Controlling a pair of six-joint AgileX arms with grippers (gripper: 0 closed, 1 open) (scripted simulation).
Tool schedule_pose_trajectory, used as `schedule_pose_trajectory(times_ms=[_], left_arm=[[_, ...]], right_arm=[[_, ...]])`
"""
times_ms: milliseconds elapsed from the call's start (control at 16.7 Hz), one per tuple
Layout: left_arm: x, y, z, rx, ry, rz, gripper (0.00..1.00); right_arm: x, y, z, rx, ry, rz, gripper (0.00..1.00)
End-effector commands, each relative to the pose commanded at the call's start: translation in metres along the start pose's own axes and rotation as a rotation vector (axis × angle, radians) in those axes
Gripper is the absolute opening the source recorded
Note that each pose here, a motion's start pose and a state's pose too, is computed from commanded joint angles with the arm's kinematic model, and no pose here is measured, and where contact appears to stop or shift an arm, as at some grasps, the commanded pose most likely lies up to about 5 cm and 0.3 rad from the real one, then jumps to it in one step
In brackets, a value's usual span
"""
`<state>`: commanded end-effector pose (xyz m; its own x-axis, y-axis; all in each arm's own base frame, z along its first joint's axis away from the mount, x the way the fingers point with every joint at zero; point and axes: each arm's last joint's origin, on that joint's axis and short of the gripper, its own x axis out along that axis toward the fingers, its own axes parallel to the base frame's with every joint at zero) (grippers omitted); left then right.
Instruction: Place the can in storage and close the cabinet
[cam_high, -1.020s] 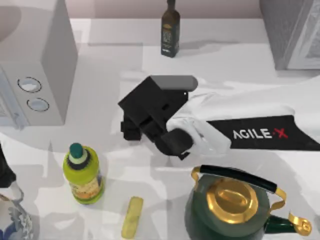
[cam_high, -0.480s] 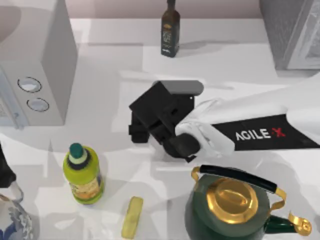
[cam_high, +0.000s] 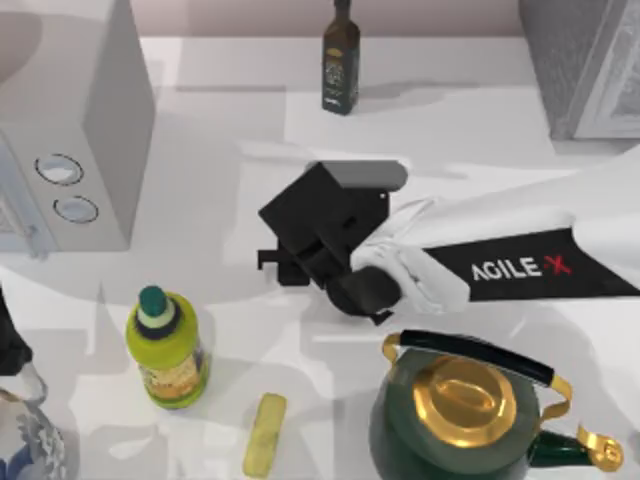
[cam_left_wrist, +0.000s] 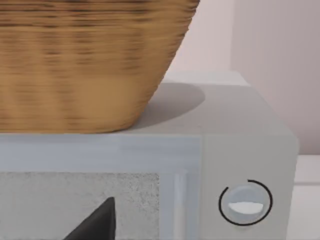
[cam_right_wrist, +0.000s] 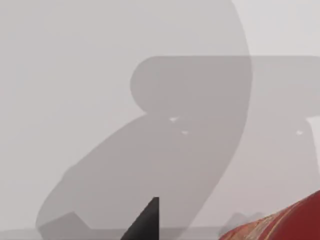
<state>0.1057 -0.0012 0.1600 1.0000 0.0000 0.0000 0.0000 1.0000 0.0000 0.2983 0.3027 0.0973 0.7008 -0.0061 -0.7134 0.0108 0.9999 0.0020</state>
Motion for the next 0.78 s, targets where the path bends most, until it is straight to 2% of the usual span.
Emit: schedule_pose_trajectory(times_ms=[420,780], left_arm=[[0.0000,0.0000,0.0000,0.000,0.000,0.000,1.00],[0.0000,0.0000,0.0000,0.000,0.000,0.000,1.00]], right_arm=[[0.0000,0.0000,0.0000,0.000,0.000,0.000,0.02],[0.0000,0.0000,0.0000,0.000,0.000,0.000,0.00]])
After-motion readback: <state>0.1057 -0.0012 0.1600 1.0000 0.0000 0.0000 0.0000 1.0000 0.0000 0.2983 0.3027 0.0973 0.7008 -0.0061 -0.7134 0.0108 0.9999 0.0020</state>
